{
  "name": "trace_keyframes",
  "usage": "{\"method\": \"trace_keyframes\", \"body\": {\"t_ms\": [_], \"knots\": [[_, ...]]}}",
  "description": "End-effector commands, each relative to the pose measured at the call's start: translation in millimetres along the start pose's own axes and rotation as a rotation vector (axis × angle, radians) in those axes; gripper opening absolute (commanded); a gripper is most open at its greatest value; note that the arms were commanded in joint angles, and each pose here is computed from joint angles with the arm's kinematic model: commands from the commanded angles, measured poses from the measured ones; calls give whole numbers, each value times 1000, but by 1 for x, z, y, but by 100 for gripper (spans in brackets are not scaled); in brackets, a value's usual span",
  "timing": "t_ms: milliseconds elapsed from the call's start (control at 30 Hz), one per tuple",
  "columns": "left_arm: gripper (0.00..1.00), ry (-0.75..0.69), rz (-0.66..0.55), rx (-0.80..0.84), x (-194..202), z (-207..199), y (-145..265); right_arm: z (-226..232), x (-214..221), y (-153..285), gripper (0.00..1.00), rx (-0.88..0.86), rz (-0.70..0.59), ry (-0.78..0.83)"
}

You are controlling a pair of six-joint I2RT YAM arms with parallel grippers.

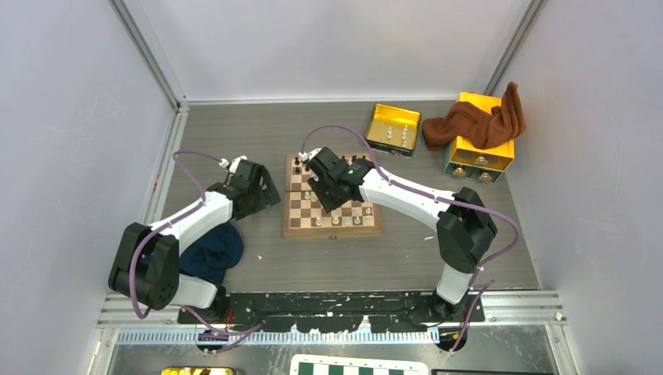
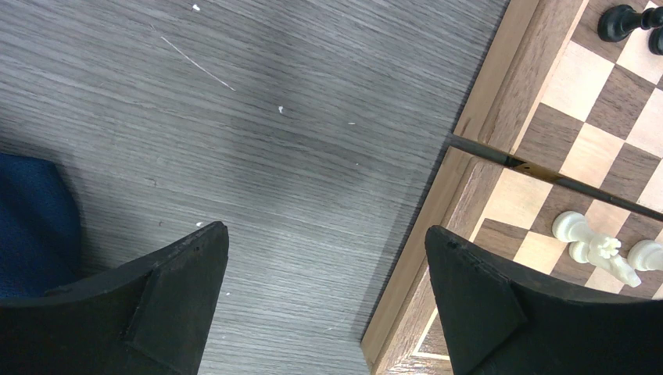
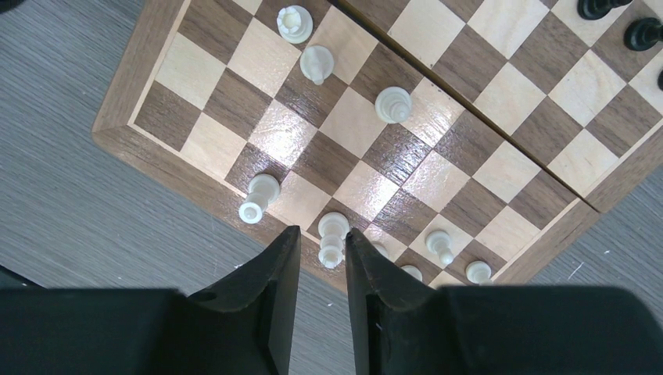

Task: Set up the chess pieces on the board
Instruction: Move the chess piece to the chessboard.

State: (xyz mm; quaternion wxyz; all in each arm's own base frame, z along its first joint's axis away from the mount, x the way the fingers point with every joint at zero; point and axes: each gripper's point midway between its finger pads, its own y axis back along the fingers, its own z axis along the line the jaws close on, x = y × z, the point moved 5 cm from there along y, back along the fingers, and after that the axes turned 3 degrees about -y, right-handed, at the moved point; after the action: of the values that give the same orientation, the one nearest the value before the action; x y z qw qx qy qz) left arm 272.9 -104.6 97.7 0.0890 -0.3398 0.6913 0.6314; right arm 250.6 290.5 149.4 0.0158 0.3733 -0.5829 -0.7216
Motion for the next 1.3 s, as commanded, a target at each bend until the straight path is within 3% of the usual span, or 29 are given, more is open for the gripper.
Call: {"method": "trace_keyframes", "body": {"t_ms": [0, 133, 1000, 1067, 1267], "knots": [[97, 16, -63, 35, -17, -8, 4, 3, -29, 22, 34, -27, -90, -1], [97, 21, -61, 39, -17, -10, 3, 5, -40, 33, 35, -36, -130, 6], [98, 21, -98, 28, -31, -10, 8, 15, -79, 71, 69, -130, -294, 60], [99, 21, -99, 26, -31, -9, 9, 16, -79, 72, 75, -136, -295, 60], [99, 24, -106, 23, -34, -7, 11, 16, -78, 72, 78, -139, -296, 61]]}}
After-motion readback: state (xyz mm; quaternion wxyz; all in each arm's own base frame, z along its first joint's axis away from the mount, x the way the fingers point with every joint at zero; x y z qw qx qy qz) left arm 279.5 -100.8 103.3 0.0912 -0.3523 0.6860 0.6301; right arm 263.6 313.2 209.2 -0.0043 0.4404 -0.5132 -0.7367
